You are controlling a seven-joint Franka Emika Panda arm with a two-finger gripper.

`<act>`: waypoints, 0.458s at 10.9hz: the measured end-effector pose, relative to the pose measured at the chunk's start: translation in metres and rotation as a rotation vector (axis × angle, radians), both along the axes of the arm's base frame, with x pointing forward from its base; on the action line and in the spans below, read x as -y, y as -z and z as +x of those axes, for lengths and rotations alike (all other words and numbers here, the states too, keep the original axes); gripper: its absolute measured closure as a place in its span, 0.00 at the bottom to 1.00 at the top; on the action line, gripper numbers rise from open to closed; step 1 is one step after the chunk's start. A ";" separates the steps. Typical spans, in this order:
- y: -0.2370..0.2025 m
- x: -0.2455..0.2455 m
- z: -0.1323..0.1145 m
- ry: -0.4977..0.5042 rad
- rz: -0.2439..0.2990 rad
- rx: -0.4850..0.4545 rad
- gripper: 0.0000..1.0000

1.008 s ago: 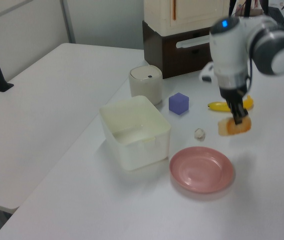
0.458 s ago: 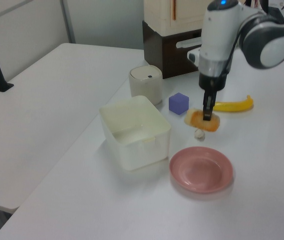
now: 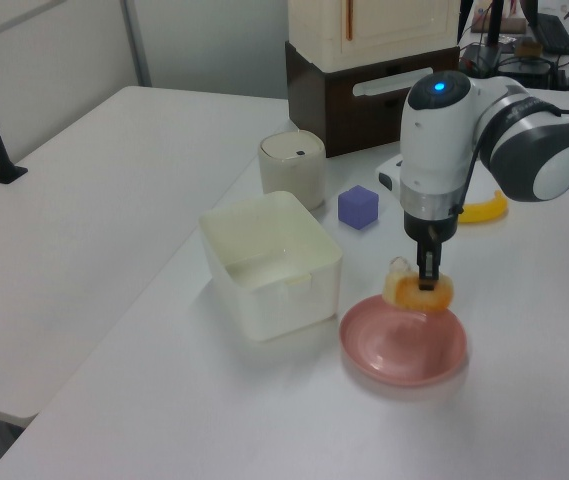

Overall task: Put the bread on a plate
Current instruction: 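Carry the bread roll over the pink plate and lower it, then open the gripper to release the roll and raise away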

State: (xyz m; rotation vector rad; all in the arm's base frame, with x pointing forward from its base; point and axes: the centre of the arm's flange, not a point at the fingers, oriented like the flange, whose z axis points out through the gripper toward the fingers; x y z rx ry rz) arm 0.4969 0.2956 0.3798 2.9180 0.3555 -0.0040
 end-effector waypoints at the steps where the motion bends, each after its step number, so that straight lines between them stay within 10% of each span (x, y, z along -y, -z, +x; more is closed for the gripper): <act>1: 0.001 0.000 -0.003 -0.001 -0.014 -0.016 0.59; 5: -0.038 0.023 0.013 0.068 -0.043 -0.014 0.00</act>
